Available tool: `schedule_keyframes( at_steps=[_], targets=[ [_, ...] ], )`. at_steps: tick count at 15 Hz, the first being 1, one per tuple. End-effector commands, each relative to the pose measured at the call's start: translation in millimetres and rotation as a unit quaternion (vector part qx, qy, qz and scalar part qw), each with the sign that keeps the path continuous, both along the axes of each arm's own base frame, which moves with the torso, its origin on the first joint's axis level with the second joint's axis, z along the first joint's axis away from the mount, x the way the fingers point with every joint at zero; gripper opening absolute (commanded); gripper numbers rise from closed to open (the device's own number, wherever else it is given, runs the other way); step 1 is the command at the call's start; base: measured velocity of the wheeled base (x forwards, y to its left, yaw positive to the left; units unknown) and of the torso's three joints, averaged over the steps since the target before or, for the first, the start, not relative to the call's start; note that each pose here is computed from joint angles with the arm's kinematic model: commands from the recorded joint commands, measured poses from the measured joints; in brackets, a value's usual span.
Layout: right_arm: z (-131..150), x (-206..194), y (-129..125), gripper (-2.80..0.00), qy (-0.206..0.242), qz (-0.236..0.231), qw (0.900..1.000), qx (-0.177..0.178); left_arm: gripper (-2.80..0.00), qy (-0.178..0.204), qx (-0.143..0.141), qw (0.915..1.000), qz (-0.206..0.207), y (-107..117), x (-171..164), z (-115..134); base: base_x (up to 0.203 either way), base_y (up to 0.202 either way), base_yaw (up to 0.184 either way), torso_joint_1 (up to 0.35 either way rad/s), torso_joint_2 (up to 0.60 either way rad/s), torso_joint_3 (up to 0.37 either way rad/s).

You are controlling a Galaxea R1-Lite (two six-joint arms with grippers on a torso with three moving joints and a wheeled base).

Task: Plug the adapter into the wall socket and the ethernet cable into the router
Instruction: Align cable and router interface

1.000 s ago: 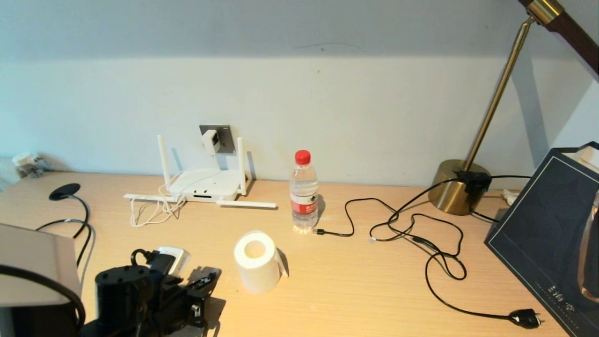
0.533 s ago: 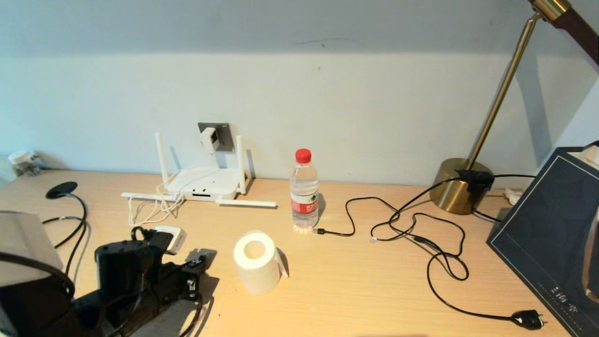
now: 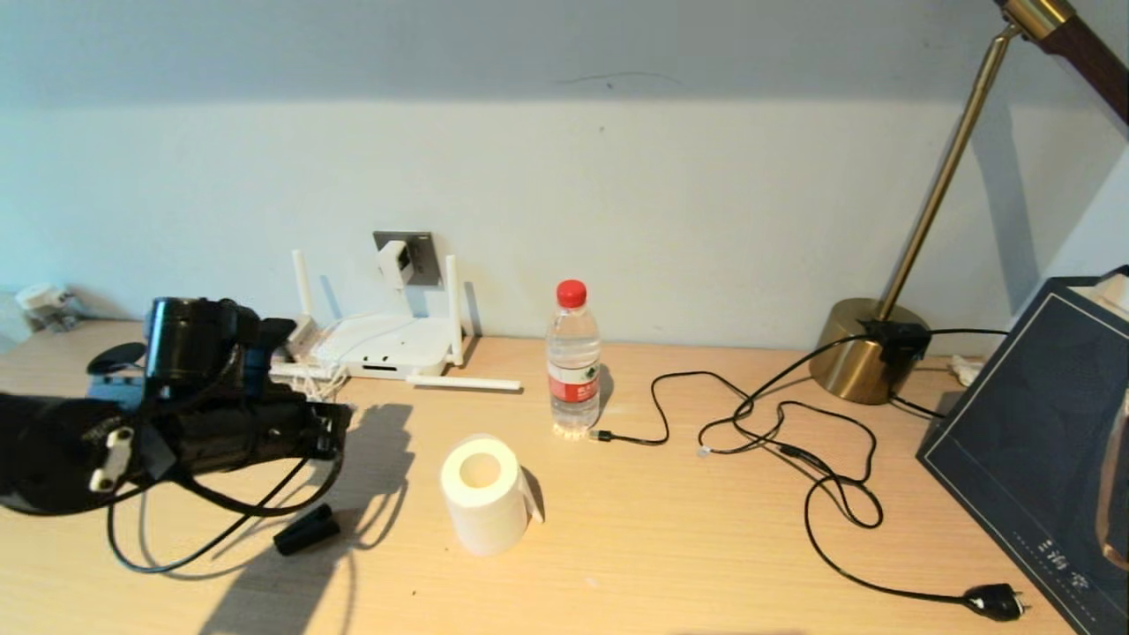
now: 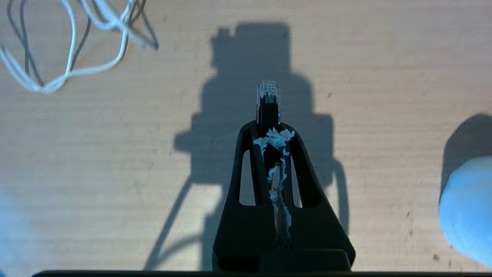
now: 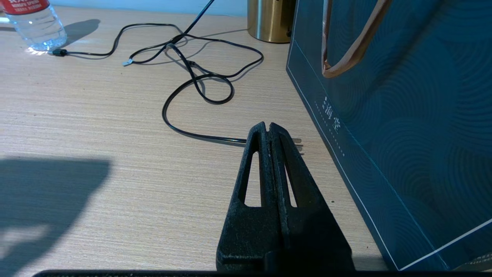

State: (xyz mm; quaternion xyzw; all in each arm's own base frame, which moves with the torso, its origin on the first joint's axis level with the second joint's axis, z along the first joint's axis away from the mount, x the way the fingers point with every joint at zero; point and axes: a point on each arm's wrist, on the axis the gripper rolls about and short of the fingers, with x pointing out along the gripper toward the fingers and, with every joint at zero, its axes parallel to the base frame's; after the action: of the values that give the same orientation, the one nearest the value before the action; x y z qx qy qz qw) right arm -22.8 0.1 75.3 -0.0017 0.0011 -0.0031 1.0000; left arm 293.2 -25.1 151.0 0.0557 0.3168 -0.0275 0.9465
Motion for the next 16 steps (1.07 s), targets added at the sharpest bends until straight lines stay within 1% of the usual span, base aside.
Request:
schedule_keyframes(
  at_steps=[1,4,7,11,16],
  targets=[
    [0,0,0,-2.8,0.0,0.0,1.0,-0.001,-2.8,0.019,-0.001,0.9996,0.02,11,7,7,0.0,0.0,0.0,0.0,0.0,0.0],
    [0,0,0,-2.8,0.0,0.0,1.0,0.0,-2.8,0.03,-0.002,0.9992,0.026,15,17,-2,0.0,0.0,0.0,0.0,0.0,0.0],
    [0,0,0,-2.8,0.0,0.0,1.0,0.0,-2.8,0.03,-0.018,0.9986,0.04,15,32,-7,0.0,0.0,0.0,0.0,0.0,0.0],
    [0,0,0,-2.8,0.0,0.0,1.0,0.0,-2.8,0.035,-0.035,0.998,0.04,14,55,-17,0.0,0.0,0.0,0.0,0.0,0.0],
    [0,0,0,-2.8,0.0,0.0,1.0,-0.001,-2.8,0.029,-0.038,0.9974,0.054,24,76,-24,0.0,0.0,0.0,0.0,0.0,0.0]
  ],
)
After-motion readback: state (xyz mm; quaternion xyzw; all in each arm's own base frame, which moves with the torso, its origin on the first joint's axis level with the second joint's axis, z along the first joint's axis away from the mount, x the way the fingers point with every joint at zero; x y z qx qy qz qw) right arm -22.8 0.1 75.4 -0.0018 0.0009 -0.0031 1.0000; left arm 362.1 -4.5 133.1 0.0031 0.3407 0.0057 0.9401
